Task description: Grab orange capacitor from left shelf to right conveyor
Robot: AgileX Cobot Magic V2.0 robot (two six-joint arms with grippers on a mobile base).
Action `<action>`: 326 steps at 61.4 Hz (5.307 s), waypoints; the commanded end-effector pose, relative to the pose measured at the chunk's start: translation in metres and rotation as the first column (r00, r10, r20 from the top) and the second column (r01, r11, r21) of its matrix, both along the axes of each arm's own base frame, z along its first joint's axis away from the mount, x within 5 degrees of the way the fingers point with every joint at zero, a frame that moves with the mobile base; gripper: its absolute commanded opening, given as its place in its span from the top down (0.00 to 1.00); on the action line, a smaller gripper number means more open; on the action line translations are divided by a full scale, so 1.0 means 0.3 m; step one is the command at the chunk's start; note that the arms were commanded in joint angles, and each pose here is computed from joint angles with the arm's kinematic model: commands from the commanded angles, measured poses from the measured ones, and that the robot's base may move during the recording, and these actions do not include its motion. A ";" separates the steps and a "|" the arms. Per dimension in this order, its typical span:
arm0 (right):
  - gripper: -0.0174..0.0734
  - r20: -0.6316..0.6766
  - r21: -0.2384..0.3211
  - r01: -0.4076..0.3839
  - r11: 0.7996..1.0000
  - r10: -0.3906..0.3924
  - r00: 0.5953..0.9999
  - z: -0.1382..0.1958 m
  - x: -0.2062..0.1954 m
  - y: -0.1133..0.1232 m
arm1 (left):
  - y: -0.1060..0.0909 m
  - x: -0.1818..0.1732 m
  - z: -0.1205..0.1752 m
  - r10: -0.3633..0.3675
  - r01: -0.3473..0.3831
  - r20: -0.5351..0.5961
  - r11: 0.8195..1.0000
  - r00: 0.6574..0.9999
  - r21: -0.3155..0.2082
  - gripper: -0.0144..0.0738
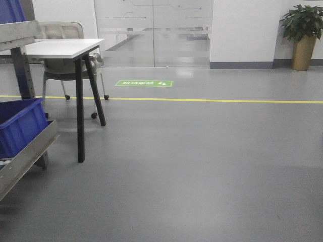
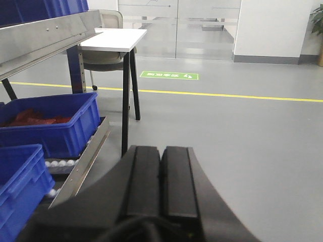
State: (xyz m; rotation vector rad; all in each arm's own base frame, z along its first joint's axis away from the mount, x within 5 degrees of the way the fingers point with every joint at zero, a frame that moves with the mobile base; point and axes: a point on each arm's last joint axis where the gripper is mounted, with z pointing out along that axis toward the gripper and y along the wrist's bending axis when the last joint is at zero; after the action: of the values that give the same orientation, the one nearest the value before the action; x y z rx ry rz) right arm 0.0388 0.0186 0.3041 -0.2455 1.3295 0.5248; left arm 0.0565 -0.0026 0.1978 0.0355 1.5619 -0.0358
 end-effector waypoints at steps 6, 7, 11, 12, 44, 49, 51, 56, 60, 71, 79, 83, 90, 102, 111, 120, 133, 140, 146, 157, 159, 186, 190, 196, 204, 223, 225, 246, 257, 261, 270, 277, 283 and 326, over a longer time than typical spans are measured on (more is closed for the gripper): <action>0.75 0.088 0.013 -0.032 0.999 0.031 0.996 0.051 -0.013 0.007 | 0.000 0.000 -0.001 -0.002 0.003 0.073 1.000 0.997 -0.013 0.98; 0.75 0.088 0.013 -0.032 0.999 0.031 0.996 0.051 -0.013 0.007 | 0.000 0.000 -0.001 -0.002 0.003 0.073 1.000 0.997 -0.013 0.98; 0.75 0.088 0.013 -0.032 0.999 0.031 0.996 0.051 -0.013 0.007 | 0.000 0.000 -0.001 -0.002 0.003 0.073 1.000 0.997 -0.013 0.98; 0.75 0.088 0.013 -0.032 0.999 0.031 0.996 0.051 -0.013 0.007 | 0.000 0.000 -0.001 -0.002 0.003 0.073 1.000 0.997 -0.013 0.98; 0.75 0.088 0.013 -0.032 0.999 0.031 0.996 0.051 -0.013 0.007 | 0.000 0.000 -0.001 -0.002 0.003 0.073 1.000 0.997 -0.013 0.98; 0.75 0.088 0.013 -0.032 0.999 0.031 0.996 0.051 -0.013 0.007 | 0.000 0.000 -0.001 -0.002 0.003 0.073 1.000 0.997 -0.013 0.98; 0.75 0.088 0.013 -0.032 0.999 0.031 0.996 0.051 -0.013 0.007 | 0.000 0.000 -0.001 -0.002 0.003 0.073 1.000 0.997 -0.013 0.98; 0.75 0.088 0.013 -0.032 0.999 0.031 0.996 0.051 -0.013 0.007 | 0.000 0.000 -0.001 -0.002 0.003 0.073 1.000 0.997 -0.013 0.98; 0.75 0.088 0.013 -0.032 0.999 0.031 0.996 0.051 -0.013 0.007 | 0.000 0.000 -0.001 -0.002 0.003 0.073 1.000 0.997 -0.013 0.98; 0.75 0.088 0.013 -0.032 0.999 0.031 0.996 0.051 -0.013 0.007 | 0.000 0.000 -0.001 -0.002 0.003 0.073 1.000 0.997 -0.013 0.98; 0.75 0.088 0.013 -0.032 0.999 0.031 0.996 0.051 -0.013 0.007 | 0.000 0.000 -0.001 -0.002 0.003 0.073 1.000 0.997 -0.013 0.98; 0.75 0.088 0.013 -0.032 0.999 0.031 0.996 0.051 -0.013 0.007 | 0.000 0.000 -0.001 -0.002 0.003 0.073 1.000 0.997 -0.013 0.98; 0.75 0.088 0.013 -0.032 0.999 0.031 0.996 0.051 -0.013 0.007 | 0.000 0.000 -0.001 -0.002 0.003 0.073 1.000 0.997 -0.013 0.98; 0.75 0.088 0.013 -0.032 0.999 0.031 0.996 0.051 -0.013 0.007 | 0.000 0.000 -0.001 -0.002 0.003 0.073 1.000 0.997 -0.013 0.98; 0.75 0.088 0.013 -0.032 0.999 0.031 0.996 0.051 -0.013 0.007 | 0.000 0.000 -0.001 -0.002 0.003 0.073 1.000 0.997 -0.013 0.98; 0.75 0.088 0.013 -0.032 0.999 0.031 0.996 0.051 -0.013 0.007 | 0.000 0.000 -0.001 -0.002 0.003 0.073 1.000 0.997 -0.013 0.98; 0.75 0.088 0.013 -0.032 0.999 0.031 0.996 0.051 -0.013 0.007 | 0.000 0.000 -0.001 -0.002 0.003 0.073 1.000 0.997 -0.013 0.98; 0.75 0.088 0.013 -0.032 0.999 0.031 0.996 0.051 -0.013 0.007 | 0.000 0.000 -0.001 -0.002 0.003 0.073 1.000 0.997 -0.013 0.98; 0.75 0.088 0.013 -0.032 0.999 0.031 0.996 0.051 -0.013 0.007 | 0.000 0.000 -0.001 -0.002 0.003 0.073 1.000 0.997 -0.013 0.98; 0.75 0.088 0.013 -0.032 0.999 0.031 0.996 0.051 -0.013 0.007 | 0.000 0.000 -0.001 -0.002 0.003 0.073 1.000 0.997 -0.013 0.98; 0.75 0.088 0.013 -0.032 0.999 0.031 0.996 0.051 -0.013 0.007 | 0.000 0.000 -0.001 -0.002 0.003 0.073 1.000 0.997 -0.013 0.98; 0.75 0.088 0.013 -0.032 0.999 0.031 0.996 0.051 -0.013 0.007 | 0.000 0.000 -0.001 -0.002 0.003 0.073 1.000 0.997 -0.013 0.98; 0.75 0.088 0.013 -0.032 0.999 0.031 0.996 0.051 -0.013 0.007 | 0.000 0.000 -0.001 -0.002 0.003 0.073 1.000 0.997 -0.013 0.98; 0.75 0.088 0.013 -0.032 0.999 0.031 0.996 0.051 -0.013 0.007 | 0.000 0.000 -0.001 -0.002 0.003 0.073 1.000 0.997 -0.013 0.98; 0.75 0.088 0.013 -0.032 0.999 0.031 0.996 0.051 -0.013 0.007 | 0.000 0.000 -0.001 -0.002 0.003 0.073 1.000 0.997 -0.013 0.98; 0.75 0.088 0.013 -0.032 0.999 0.031 0.996 0.051 -0.013 0.007 | 0.000 0.000 -0.001 -0.002 0.003 0.073 1.000 0.997 -0.013 0.98; 0.75 0.088 0.013 -0.032 0.999 0.031 0.996 0.051 -0.013 0.007 | 0.000 0.000 -0.001 -0.002 0.003 0.073 1.000 0.997 -0.013 0.98; 0.75 0.163 0.036 -0.079 0.996 0.073 0.984 0.073 -0.027 0.015 | 0.000 0.000 -0.001 -0.002 0.003 0.073 1.000 0.997 -0.013 0.98; 0.75 0.223 0.051 -0.118 0.992 0.103 0.969 0.090 -0.041 0.020 | 0.000 0.000 -0.001 -0.002 0.003 0.073 1.000 0.997 -0.013 0.98; 0.75 0.251 0.058 -0.136 0.989 0.117 0.961 0.098 -0.047 0.022 | 0.000 0.000 -0.001 -0.002 0.003 0.073 1.000 0.997 -0.013 0.98; 0.75 0.249 0.057 -0.135 0.989 0.117 0.961 0.098 -0.046 0.023 | 0.000 0.000 -0.001 -0.002 0.003 0.073 1.000 0.997 -0.013 0.98; 0.75 0.191 0.055 -0.128 0.990 0.115 0.975 0.089 -0.022 0.032 | 0.000 0.000 -0.001 -0.002 0.003 0.073 1.000 0.997 -0.013 0.98; 0.75 0.116 0.076 -0.137 0.988 0.127 0.985 0.094 0.014 0.051 | 0.000 0.000 -0.001 -0.002 0.003 0.073 1.000 0.997 -0.013 0.98; 0.75 -0.281 -0.171 -0.244 0.955 0.190 0.941 -0.086 0.470 0.319 | 0.000 0.000 -0.001 -0.002 0.003 0.073 1.000 0.997 -0.013 0.98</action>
State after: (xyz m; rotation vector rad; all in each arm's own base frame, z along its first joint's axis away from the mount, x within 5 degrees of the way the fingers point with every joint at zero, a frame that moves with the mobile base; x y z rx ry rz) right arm 0.1675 0.1084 0.2652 -0.5054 1.7453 0.5674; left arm 0.0565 -0.0026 0.1978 0.0355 1.5619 -0.0358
